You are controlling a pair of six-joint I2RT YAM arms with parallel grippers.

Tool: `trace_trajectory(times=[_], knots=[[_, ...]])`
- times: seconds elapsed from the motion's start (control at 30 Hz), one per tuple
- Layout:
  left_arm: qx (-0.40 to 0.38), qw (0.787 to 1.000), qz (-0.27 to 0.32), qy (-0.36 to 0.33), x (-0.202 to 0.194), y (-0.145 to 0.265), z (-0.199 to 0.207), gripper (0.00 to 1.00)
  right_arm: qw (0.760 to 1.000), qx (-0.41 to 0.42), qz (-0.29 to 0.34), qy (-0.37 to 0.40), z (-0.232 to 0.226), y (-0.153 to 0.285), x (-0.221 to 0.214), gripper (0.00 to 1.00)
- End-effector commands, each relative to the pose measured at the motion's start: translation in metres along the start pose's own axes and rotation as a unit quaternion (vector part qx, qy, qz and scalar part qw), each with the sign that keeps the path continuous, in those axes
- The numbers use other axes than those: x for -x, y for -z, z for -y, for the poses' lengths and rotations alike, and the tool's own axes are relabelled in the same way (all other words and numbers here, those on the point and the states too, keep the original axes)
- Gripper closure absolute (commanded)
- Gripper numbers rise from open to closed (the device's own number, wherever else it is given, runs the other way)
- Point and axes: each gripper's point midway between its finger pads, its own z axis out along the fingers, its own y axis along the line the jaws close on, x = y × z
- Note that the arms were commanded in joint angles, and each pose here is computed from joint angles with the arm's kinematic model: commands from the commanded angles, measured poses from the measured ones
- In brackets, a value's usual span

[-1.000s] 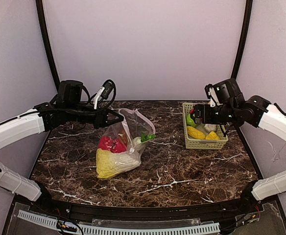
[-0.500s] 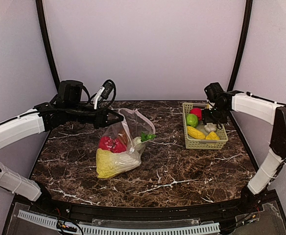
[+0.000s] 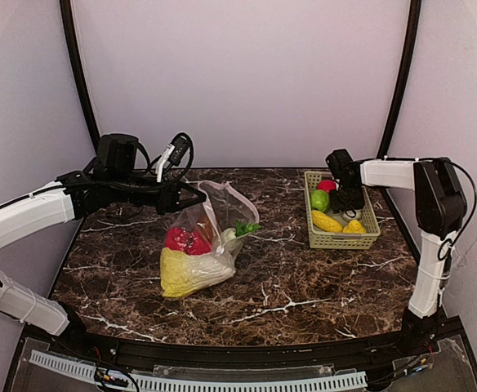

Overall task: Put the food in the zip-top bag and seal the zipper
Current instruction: Pick up the fake vegetable from the bin.

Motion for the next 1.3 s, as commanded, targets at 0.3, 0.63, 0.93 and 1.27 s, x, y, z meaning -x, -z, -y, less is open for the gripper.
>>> trace_trajectory(times=[0.3, 0.63, 0.93, 1.27], knots=[[-0.005, 1.000, 0.012, -0.011, 0.006, 0.007, 0.006, 0.99, 0.998, -0.052, 0.018, -0.019, 0.006, -0.030, 0.022, 0.59], [-0.006, 1.000, 0.013, -0.011, 0.006, 0.008, 0.007, 0.99, 0.996, -0.081, 0.016, -0.022, 0.020, -0.025, 0.010, 0.78], [-0.004, 1.000, 0.017, -0.014, 0.008, 0.010, 0.008, 0.99, 0.996, -0.072, 0.042, -0.040, 0.029, 0.005, 0.022, 0.99], [-0.005, 1.000, 0.019, -0.017, 0.010, 0.012, 0.010, 0.99, 0.988, 0.077, 0.118, -0.065, 0.024, 0.108, 0.038, 1.00]])
